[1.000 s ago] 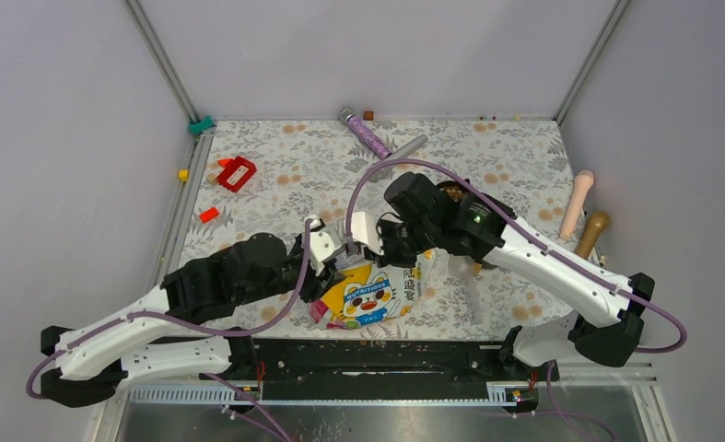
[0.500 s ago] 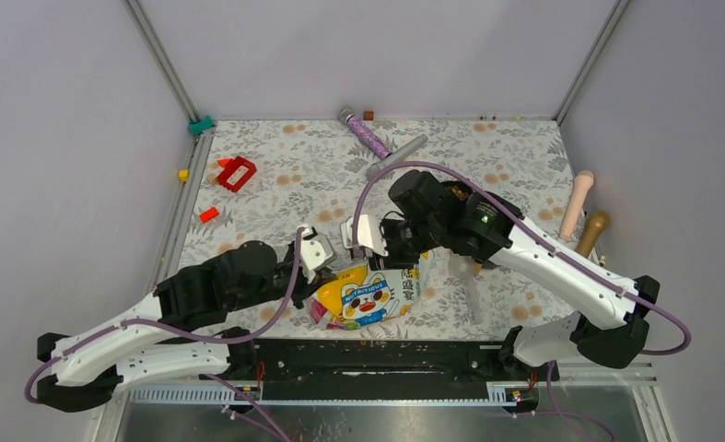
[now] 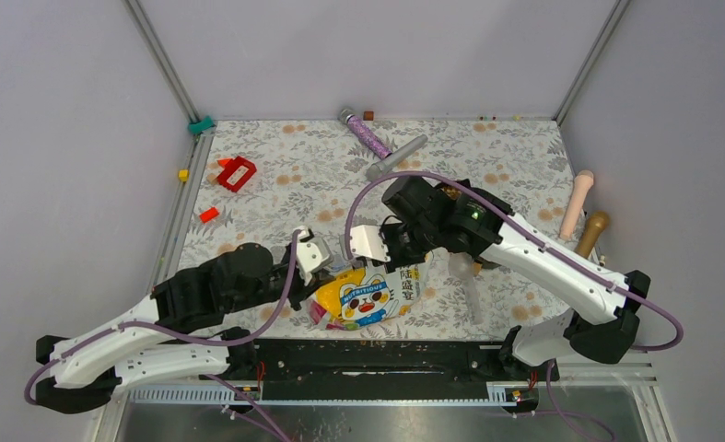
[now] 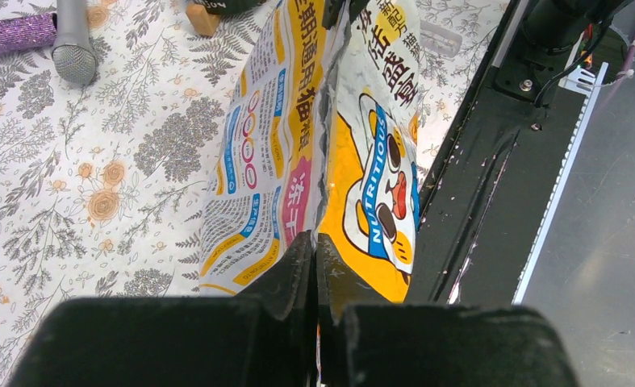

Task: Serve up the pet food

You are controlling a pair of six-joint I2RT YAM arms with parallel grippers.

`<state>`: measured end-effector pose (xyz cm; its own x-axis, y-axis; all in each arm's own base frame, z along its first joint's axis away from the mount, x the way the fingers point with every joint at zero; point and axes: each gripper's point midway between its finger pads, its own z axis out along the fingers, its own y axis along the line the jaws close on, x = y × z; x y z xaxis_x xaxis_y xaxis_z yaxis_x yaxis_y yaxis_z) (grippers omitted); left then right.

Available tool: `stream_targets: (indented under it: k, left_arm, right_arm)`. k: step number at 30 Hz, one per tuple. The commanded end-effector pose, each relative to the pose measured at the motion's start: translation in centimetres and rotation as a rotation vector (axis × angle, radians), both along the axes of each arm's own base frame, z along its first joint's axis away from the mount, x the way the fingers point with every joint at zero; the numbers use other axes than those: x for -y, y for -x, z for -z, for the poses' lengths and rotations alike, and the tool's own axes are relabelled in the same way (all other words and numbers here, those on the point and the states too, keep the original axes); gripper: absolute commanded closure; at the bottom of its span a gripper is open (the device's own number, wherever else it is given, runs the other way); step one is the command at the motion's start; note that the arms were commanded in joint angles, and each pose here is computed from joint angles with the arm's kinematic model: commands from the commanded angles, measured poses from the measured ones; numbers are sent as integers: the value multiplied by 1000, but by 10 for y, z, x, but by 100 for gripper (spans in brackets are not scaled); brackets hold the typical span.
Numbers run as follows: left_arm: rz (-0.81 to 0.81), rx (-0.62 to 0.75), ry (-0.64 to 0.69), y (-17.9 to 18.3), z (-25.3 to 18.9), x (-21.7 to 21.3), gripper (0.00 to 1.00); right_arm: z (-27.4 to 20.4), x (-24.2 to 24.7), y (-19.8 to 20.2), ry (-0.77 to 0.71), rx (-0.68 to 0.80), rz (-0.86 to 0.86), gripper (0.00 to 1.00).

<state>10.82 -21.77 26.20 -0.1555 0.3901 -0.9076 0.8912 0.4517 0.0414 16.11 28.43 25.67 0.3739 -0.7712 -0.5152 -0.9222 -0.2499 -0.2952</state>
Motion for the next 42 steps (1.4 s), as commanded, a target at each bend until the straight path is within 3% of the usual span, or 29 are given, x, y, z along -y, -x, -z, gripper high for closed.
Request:
stream_targets:
  k: [1,7,8,9,11,14,20,29,30,32,42]
  left_arm:
    - [12,21,49,5,-13,-5,100]
    - [2,36,69,5,-18,-11,100]
    - [2,37,69,5,-19,-11,100]
    - [4,38,72,5,-19,-12,100]
    - [5,38,74,5,-20,-12,100]
    - [9,38,70,6,-19,-11,100]
    - [16,35,68,7,-19,-10,100]
    - [39,34,84,11,-23,-11,100]
    - [41,33,84,12,-23,-11,100]
    - [44,33,84,12,-24,-11,100]
    - [65,32,75,18,-25,-17,100]
  right_arm:
    - [-15,10,-1,4,61,-15,100]
    - [-21,27,-3,30,105,-3,100]
    - [-20,31,-6,42,122,3,94]
    - [-19,34,-7,53,137,8,74]
    - [-15,40,-9,77,153,13,65]
    - [-11,44,-7,90,149,-1,63]
    - [-6,45,-7,129,121,-11,68]
    - [-1,41,-8,139,95,-22,65]
    - [-1,39,-8,135,91,-24,70]
    - [-3,37,-7,123,80,-29,98]
    - [-27,51,-17,35,55,77,100]
